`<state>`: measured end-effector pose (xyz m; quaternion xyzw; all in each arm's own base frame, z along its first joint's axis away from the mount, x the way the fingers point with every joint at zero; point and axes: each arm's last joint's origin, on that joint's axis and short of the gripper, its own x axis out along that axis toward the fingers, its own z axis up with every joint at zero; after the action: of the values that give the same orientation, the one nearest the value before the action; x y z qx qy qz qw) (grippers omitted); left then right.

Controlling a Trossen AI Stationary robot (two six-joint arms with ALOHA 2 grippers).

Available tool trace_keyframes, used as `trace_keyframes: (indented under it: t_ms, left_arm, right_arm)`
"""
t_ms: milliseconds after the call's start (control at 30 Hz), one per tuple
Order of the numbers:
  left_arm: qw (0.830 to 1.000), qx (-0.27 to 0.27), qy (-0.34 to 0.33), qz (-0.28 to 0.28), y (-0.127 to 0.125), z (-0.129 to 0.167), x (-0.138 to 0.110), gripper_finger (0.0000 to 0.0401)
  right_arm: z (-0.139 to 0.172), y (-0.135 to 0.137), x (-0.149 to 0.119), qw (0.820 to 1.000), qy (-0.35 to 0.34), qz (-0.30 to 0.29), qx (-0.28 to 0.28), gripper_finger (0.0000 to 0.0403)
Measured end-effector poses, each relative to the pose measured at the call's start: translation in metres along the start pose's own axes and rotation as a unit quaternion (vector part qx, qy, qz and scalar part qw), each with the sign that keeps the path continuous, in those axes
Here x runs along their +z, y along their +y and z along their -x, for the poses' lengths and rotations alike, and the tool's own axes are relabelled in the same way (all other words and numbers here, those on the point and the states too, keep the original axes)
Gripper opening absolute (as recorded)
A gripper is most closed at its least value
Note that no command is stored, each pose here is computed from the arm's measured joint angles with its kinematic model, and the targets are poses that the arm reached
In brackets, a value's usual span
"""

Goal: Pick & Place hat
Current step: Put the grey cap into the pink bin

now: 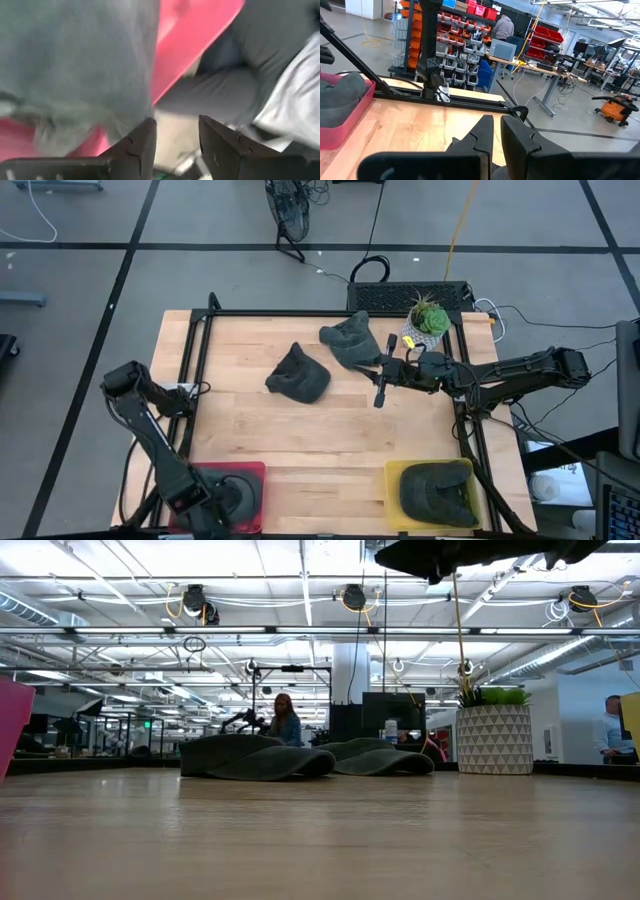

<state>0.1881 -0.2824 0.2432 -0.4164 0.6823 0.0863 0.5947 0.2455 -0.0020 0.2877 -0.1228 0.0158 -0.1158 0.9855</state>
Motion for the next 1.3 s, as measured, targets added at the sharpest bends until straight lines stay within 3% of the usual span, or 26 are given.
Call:
trace_keyframes:
  t_ms: [267,467,633,800,967,1167,1300]
  left_arm:
    - [0.997,0.076,0.021,-0.008,0.008,-0.024,0.001,0.015]
    - [0.988,0.142,0.052,0.014,0.02,-0.025,0.0,0.015]
    - [0.989,0.14,0.05,0.016,0.019,-0.026,-0.001,0.015]
    - [0.995,0.098,0.021,-0.001,0.012,-0.027,0.0,0.015]
    - [0.991,0.133,0.004,0.004,0.019,-0.028,0.001,0.015]
    - [0.986,0.134,0.1,-0.001,0.02,-0.016,-0.002,0.015]
    - [0.99,0.103,0.099,0.012,0.019,0.007,-0.001,0.0149]
  right_arm:
    - [0.0,0.0,0.0,1.0,0.0,0.002,0.0,0.0022]
    - [0.0,0.0,0.0,1.0,0.0,0.001,0.0,0.0022]
    - [0.0,0.0,0.0,1.0,0.0,0.001,0.0,0.0022]
    - [0.0,0.0,0.0,1.0,0.0,0.0,0.0,0.0022]
    - [0.0,0.0,0.0,1.0,0.0,0.0,0.0,0.0022]
    - [0.0,0.0,0.0,1.0,0.0,0.0,0.0,0.0022]
    - [0.0,0.0,0.0,1.0,-0.001,0.0,0.0,0.0022]
